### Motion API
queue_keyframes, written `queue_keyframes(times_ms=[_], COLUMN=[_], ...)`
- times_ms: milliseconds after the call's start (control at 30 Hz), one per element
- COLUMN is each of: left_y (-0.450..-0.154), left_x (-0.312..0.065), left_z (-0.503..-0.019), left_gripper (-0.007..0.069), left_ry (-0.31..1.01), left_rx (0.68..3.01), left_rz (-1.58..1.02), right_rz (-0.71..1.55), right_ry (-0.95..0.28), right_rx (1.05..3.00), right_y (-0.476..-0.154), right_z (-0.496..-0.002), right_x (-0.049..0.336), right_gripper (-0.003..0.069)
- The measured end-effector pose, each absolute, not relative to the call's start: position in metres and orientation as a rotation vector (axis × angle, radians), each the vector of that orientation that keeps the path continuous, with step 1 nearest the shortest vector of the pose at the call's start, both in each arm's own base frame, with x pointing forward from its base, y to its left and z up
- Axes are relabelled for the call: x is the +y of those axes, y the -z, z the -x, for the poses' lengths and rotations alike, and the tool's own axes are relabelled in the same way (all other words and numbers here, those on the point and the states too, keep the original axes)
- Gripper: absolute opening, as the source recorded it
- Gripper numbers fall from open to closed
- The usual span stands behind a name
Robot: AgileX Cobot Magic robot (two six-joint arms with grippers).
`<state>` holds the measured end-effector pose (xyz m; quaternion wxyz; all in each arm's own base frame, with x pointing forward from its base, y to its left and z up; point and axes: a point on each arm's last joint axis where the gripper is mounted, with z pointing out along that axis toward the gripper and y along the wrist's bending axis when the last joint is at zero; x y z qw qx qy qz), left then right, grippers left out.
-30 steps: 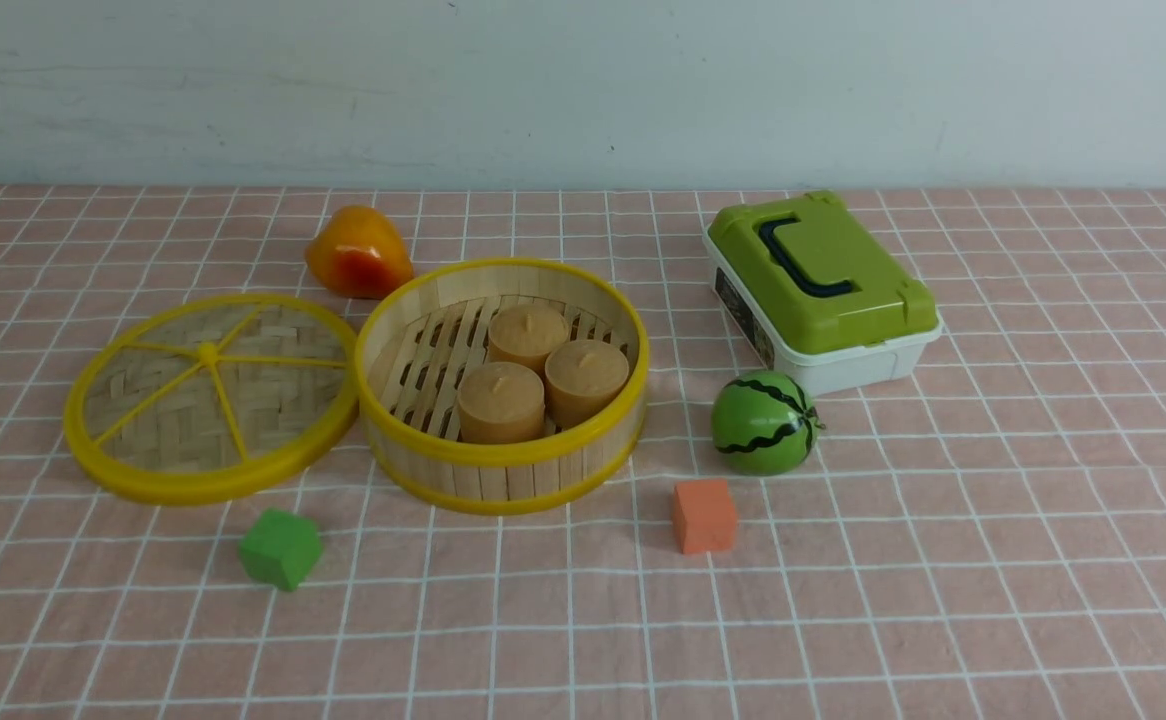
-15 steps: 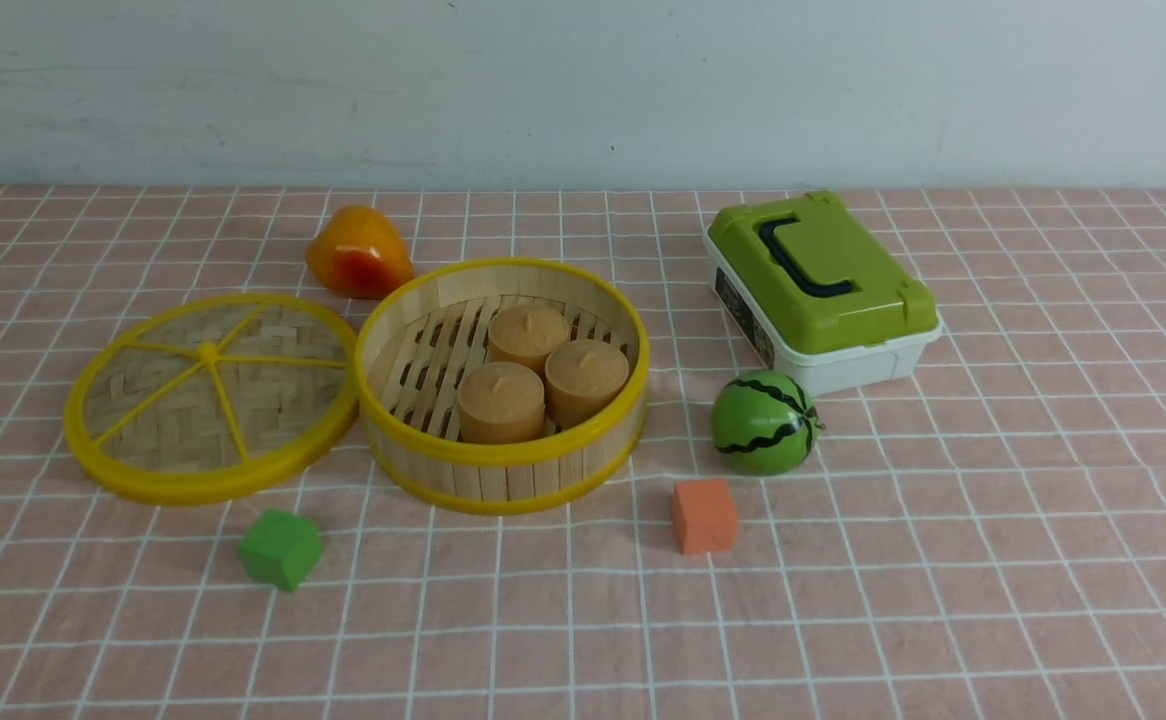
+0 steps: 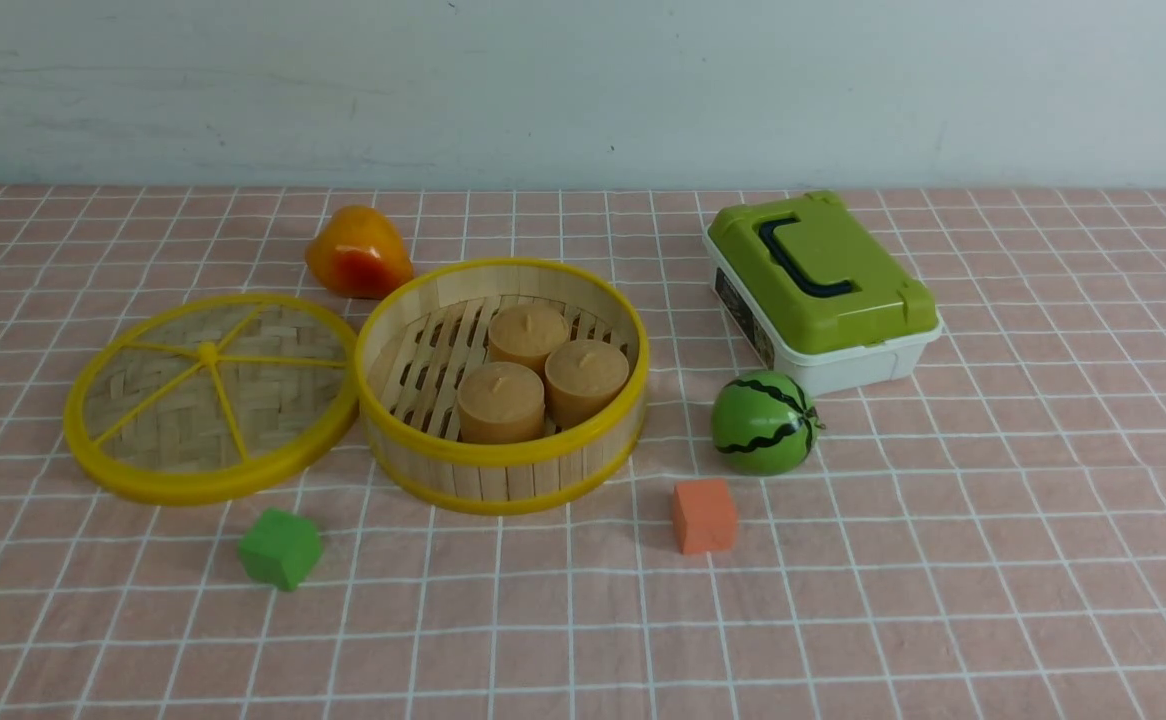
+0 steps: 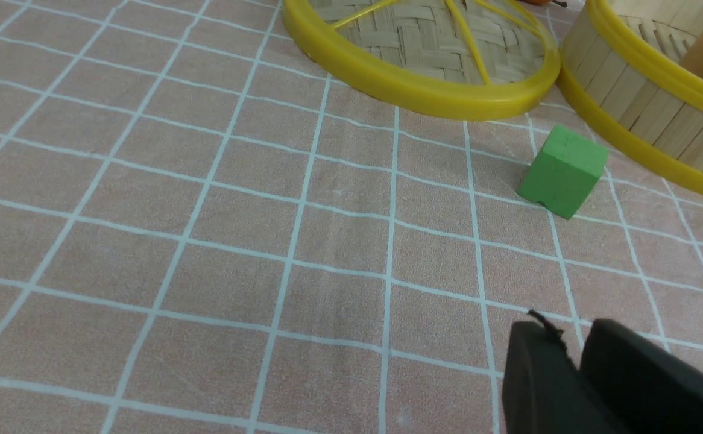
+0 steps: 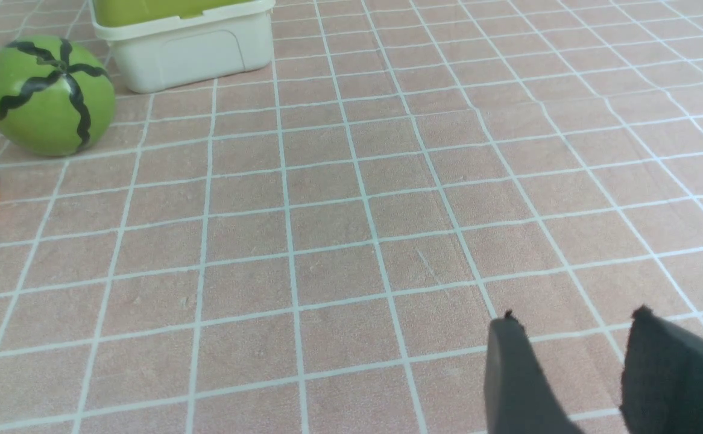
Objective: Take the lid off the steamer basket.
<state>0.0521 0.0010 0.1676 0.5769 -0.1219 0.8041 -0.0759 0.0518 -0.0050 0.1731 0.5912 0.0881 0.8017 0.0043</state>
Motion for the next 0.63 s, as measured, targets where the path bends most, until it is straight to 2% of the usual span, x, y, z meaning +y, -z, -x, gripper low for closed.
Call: queue_keyframes(times_ms=[633], left_y=[-0.1676], left_x=[0.001], left_z=[-0.0521], left_gripper=[0.013], left_ry=[0.178], left_rx=[1.882], left_rz=[0.285], right_rz=[-0.205], right_ry=[-0.01], right_rx=[1.865], right_y=[-0.1731], right_z=[-0.0518], right_x=[-0.005], right_gripper=[0.0241])
